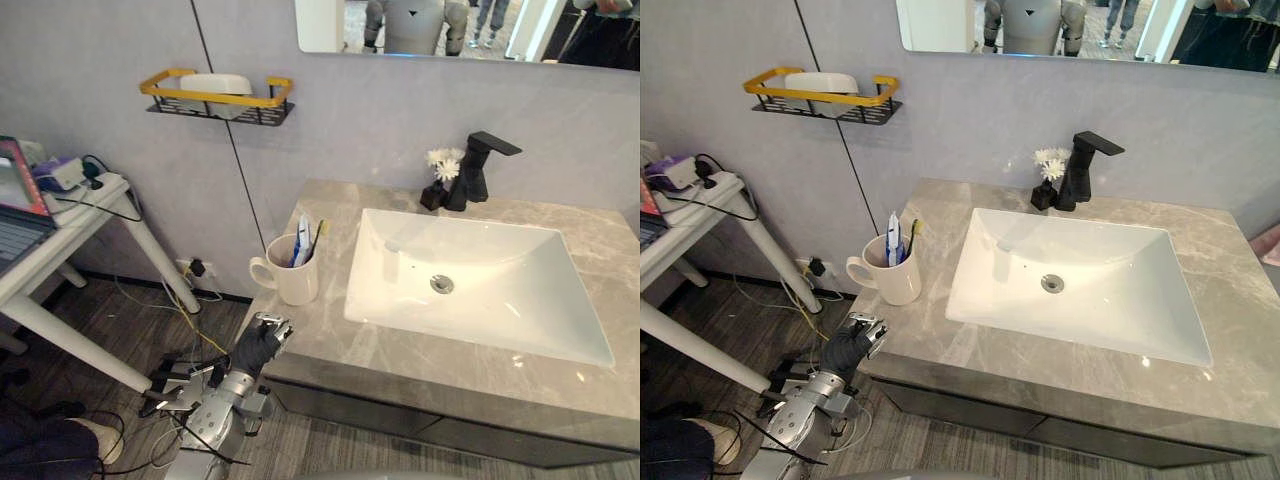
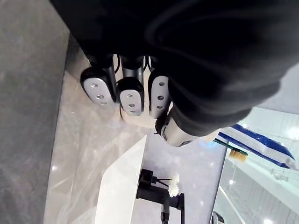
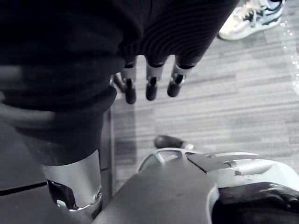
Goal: Organize washtable
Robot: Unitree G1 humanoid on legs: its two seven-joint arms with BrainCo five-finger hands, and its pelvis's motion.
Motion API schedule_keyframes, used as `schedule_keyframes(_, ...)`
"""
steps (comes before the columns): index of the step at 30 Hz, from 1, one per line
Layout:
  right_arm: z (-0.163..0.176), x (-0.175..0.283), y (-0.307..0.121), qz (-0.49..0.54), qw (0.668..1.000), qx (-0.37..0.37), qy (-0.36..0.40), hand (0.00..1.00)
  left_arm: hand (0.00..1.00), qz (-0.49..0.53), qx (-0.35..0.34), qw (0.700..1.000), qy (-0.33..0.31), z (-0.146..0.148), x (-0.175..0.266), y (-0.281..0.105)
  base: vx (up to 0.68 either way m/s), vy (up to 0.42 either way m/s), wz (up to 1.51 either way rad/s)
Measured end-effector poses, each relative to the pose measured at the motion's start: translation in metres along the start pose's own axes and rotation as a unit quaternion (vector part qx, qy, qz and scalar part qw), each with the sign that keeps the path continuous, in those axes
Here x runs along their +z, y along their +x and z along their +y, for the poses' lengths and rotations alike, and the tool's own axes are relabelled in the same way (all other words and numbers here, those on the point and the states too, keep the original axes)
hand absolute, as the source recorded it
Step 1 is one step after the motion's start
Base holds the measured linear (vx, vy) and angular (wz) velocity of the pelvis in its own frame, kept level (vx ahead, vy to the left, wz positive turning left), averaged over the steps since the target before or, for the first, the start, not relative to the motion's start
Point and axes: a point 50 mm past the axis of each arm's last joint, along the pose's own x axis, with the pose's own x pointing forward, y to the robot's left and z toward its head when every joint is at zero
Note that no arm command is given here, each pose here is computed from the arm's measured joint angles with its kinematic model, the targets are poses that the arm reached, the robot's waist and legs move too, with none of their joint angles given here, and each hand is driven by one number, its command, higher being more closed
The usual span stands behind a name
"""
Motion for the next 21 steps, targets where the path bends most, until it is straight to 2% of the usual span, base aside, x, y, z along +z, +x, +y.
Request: schedule_keyframes(21,-0.001,0.012,0.002,-0.02,1.0,0.002,-0.002,0.0,1.0,0.002,0.019,0.998,0.062,0.006,0.001,0.016,-0.01,0.002,-0.05)
